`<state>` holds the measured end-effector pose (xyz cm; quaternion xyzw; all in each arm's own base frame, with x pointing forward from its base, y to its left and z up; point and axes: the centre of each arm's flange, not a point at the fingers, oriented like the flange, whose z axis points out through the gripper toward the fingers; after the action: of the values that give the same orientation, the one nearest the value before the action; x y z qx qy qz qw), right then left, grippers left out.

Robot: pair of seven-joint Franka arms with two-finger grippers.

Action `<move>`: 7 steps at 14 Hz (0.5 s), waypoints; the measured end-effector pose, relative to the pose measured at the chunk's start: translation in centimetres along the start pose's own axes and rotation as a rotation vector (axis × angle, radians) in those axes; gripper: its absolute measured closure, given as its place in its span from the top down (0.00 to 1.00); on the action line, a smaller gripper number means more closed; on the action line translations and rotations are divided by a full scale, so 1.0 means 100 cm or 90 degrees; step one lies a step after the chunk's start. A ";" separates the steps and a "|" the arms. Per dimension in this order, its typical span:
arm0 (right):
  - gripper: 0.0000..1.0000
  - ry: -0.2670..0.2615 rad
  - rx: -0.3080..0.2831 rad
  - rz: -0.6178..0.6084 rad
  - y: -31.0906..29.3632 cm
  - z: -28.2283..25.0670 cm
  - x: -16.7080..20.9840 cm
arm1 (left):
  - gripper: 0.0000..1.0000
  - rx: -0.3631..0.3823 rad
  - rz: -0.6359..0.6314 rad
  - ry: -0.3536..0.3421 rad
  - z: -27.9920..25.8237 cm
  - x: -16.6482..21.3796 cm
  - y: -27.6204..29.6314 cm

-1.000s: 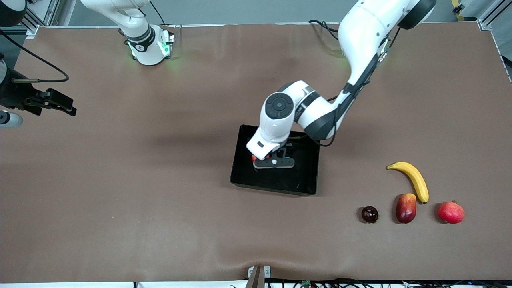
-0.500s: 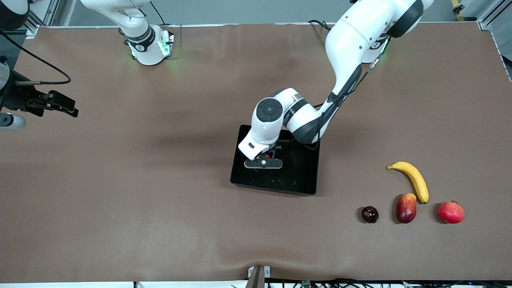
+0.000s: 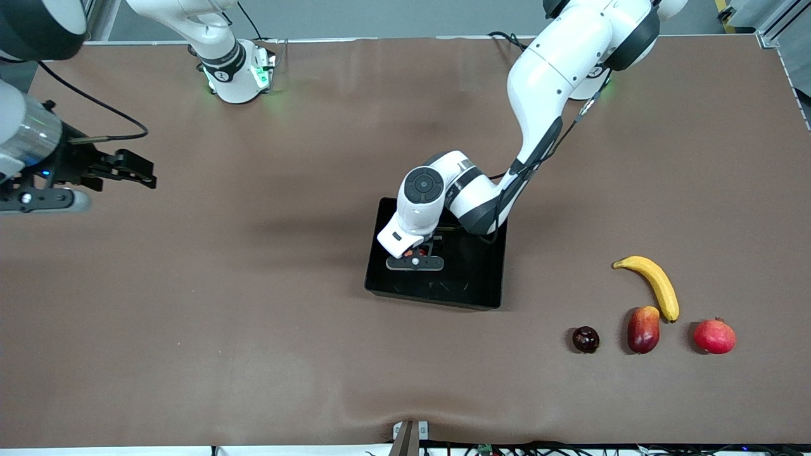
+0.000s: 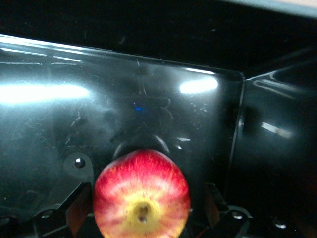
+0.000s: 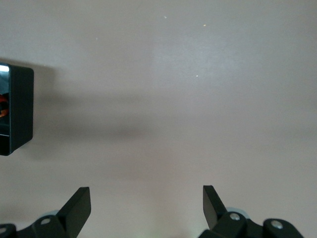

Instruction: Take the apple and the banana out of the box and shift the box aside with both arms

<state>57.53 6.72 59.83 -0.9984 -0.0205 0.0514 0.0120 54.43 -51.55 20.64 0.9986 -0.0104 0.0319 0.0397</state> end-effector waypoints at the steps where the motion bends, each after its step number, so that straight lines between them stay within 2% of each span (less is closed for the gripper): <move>1: 1.00 -0.002 -0.001 -0.004 -0.003 0.002 0.001 | 1.00 0.004 0.003 0.002 0.006 -0.002 0.001; 4: 1.00 -0.003 0.001 -0.005 -0.005 0.003 0.001 | 1.00 0.001 0.008 0.006 0.021 -0.007 0.003; 7: 1.00 -0.022 0.043 -0.016 -0.021 0.016 0.007 | 1.00 -0.001 0.007 0.007 0.025 -0.007 0.003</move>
<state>57.96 8.89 58.25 -0.9961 -0.0316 0.0689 0.0459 53.92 -51.99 18.18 0.9984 -0.0159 0.0372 0.0400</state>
